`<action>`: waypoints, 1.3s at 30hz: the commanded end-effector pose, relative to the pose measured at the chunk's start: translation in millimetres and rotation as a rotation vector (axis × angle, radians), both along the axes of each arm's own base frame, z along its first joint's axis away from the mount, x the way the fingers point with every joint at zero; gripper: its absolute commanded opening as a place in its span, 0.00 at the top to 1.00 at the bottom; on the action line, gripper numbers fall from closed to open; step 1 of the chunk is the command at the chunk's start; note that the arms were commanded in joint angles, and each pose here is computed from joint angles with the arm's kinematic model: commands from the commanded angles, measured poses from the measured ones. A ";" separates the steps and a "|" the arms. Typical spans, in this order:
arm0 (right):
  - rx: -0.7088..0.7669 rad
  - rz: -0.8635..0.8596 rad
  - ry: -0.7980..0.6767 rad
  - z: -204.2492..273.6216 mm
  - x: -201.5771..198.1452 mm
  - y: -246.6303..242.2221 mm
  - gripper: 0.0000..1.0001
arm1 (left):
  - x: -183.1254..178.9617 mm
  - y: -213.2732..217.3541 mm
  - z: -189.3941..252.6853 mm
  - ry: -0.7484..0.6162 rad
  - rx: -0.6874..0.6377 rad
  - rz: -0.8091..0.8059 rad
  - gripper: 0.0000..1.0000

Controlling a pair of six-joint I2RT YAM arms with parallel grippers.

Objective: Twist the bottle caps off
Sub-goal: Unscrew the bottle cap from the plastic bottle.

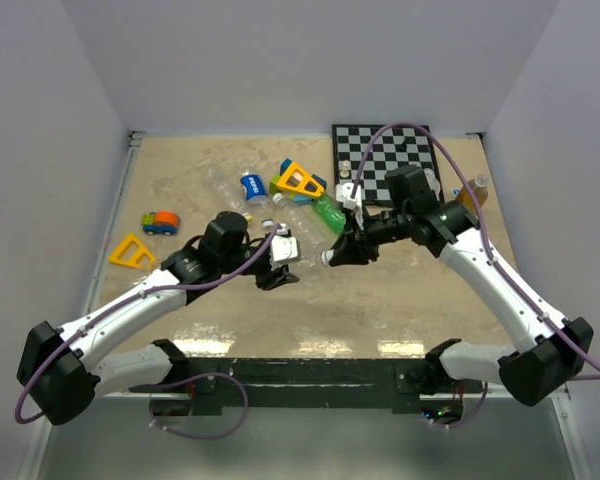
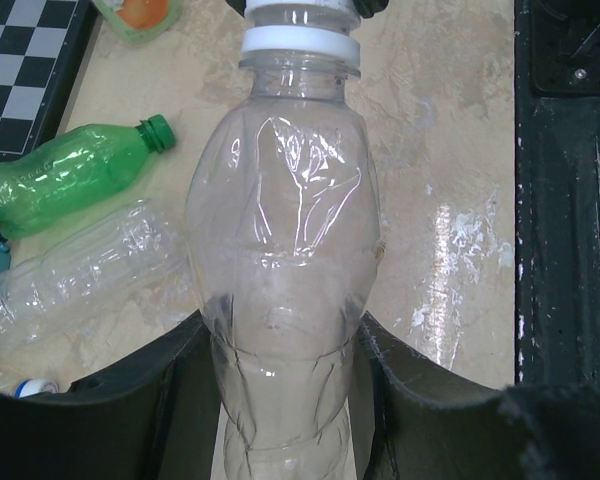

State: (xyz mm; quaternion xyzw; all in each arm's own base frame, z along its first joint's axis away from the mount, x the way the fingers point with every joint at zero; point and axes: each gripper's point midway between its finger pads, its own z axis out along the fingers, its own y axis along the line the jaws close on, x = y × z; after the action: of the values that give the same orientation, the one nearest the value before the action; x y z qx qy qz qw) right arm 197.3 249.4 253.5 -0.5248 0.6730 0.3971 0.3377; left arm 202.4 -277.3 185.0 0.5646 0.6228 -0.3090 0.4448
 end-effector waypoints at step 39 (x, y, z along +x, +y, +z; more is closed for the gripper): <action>-0.052 0.546 -0.802 -3.9 -13.3 -24.7 0.73 | -4.7 -9.8 13.1 -0.012 -0.056 -0.059 1.00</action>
State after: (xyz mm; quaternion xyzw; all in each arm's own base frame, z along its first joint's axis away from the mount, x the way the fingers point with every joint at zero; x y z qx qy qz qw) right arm 191.3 233.0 249.9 -0.8193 0.2992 0.2023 0.4452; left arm 196.8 -284.2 187.6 0.5710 0.6084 -0.3278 0.4431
